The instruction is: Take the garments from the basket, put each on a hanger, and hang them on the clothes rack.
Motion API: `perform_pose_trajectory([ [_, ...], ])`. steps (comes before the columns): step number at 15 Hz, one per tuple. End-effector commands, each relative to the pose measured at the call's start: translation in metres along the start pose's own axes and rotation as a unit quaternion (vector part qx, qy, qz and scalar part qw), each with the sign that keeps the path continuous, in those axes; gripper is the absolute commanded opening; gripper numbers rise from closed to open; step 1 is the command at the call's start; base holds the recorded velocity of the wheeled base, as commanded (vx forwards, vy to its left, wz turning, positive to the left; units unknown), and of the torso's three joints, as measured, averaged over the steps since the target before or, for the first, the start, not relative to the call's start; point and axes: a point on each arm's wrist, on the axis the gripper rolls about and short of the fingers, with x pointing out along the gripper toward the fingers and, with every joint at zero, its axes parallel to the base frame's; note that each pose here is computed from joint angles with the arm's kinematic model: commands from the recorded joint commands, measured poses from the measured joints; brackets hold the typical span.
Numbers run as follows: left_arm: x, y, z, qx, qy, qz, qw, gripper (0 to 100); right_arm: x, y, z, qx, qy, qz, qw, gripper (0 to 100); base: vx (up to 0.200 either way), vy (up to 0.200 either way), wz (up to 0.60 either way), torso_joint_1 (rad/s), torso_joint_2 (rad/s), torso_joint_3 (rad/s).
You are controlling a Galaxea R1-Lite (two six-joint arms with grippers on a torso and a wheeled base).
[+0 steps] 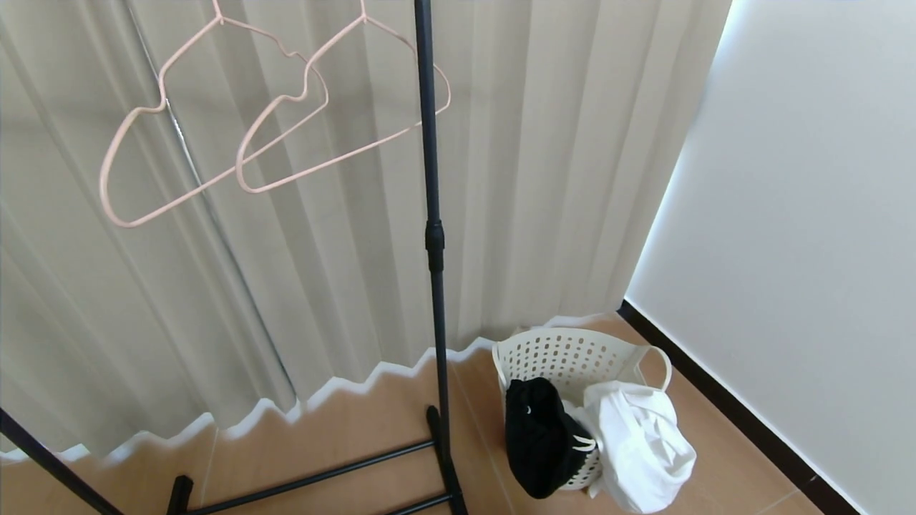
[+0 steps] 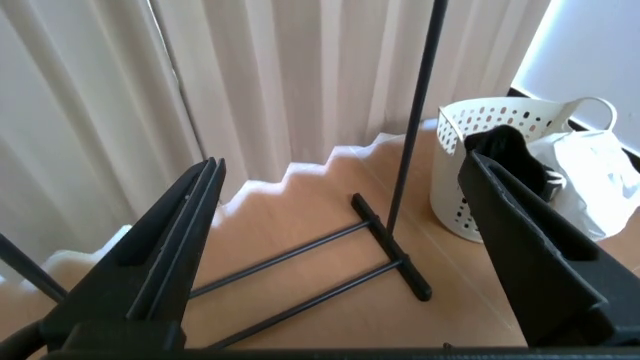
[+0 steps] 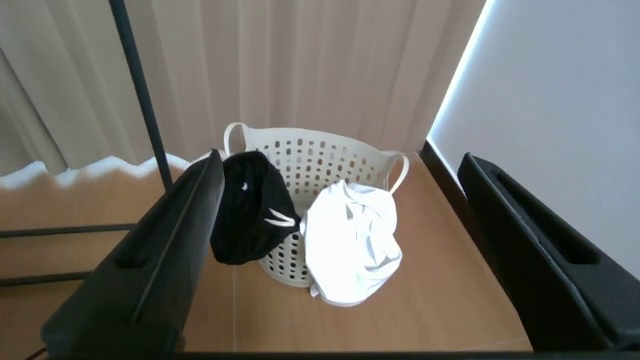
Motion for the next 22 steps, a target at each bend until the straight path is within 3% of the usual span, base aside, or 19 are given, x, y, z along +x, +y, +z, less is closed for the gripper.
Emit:
perform_pose_trajectory([
  [1, -0.0001, 0.0, 0.0002, 0.0, 0.0, 0.0, 1.0, 100, 0.0, 0.0, -0.0001, 0.0, 0.0, 0.0, 1.0, 100, 0.0, 0.0, 0.0, 0.002, 0.0, -0.178],
  [22, -0.0001, 0.0, 0.0002, -0.002, 0.0, -0.001, 1.0, 100, 0.0, 0.0, -0.0001, 0.003, 0.0, 0.0, 1.0, 100, 0.0, 0.0, 0.0, -0.001, 0.04, -0.17],
])
